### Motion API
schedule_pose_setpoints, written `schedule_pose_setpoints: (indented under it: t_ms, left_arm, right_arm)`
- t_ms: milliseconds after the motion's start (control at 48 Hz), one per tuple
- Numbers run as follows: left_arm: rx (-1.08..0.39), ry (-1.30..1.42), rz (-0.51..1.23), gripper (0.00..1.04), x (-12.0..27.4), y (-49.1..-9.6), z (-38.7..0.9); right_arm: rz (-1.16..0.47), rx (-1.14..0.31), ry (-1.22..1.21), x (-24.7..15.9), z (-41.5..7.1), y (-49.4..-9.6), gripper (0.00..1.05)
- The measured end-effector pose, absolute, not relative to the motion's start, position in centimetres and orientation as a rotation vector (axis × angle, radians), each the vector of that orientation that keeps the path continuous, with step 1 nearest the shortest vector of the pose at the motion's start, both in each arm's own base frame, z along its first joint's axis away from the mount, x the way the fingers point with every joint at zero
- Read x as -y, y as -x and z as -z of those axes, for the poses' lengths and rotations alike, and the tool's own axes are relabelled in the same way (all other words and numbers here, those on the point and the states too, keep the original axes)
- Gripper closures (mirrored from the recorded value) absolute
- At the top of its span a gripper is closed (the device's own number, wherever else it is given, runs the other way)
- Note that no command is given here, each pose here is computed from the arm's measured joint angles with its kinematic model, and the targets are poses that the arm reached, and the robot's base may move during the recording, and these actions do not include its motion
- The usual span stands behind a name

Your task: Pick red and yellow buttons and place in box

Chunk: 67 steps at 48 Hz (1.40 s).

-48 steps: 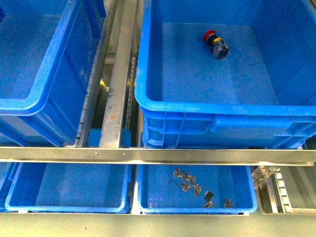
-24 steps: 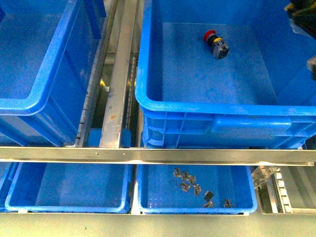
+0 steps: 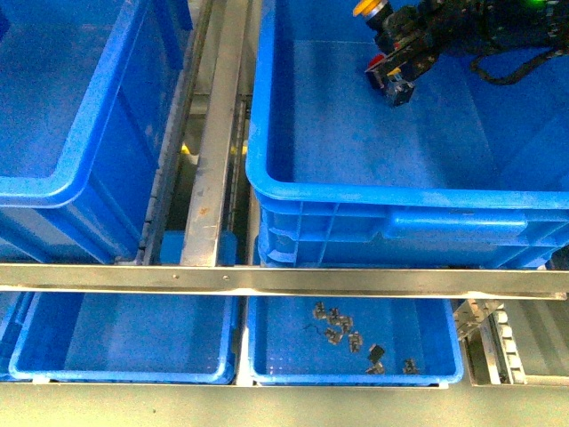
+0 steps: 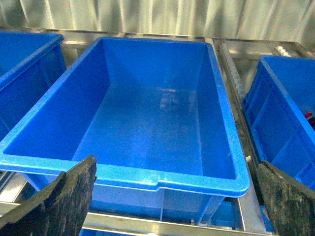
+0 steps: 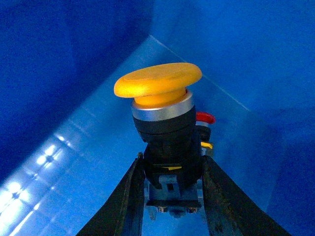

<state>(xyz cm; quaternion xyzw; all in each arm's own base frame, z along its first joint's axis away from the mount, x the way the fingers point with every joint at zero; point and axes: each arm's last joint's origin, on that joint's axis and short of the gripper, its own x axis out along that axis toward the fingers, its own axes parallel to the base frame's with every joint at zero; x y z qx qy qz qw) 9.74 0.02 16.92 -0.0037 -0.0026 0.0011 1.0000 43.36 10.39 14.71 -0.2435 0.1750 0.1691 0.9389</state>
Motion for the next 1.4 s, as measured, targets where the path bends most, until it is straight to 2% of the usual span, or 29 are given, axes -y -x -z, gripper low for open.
schedule_pose_setpoints:
  t_ms: [229,563,750,917,1001,1126,1230,1397]
  left_arm:
    - [0.005,0.007,-0.002,0.08,0.0,-9.7,-16.9]
    - [0.005,0.007,-0.002,0.08,0.0,-9.7,-16.9]
    - [0.005,0.007,-0.002,0.08,0.0,-9.7,-16.9]
    - [0.005,0.007,-0.002,0.08,0.0,-9.7,-16.9]
    - [0.005,0.007,-0.002,0.08,0.0,-9.7,-16.9]
    - [0.005,0.007,-0.002,0.08,0.0,-9.7,-16.9]
    - [0.005,0.007,-0.002,0.08,0.0,-9.7,-16.9]
    - [0.005,0.007,-0.002,0.08,0.0,-9.7,-16.9]
  right_arm:
    - [-0.312,-0.459,0.544,-10.1,-11.7,-48.0,0.79]
    - [-0.243,-0.477,0.586,-8.8,-10.8,-52.6,0.79]
    - [-0.236,-0.497,0.591,-8.5,-10.5,-53.1,0.55]
    - [-0.262,-0.49,0.586,-8.3,-9.9,-52.3,0.2]
    - [-0.273,-0.465,0.578,-8.0,-10.7,-51.6,0.07]
    - [-0.276,-0.416,0.573,-7.3,-12.6,-50.3,0.07]
    - [-0.284,-0.353,0.576,-6.2,-14.9,-47.6,0.07]
    - [-0.287,-0.335,0.513,-4.8,-15.9,-43.0,0.07]
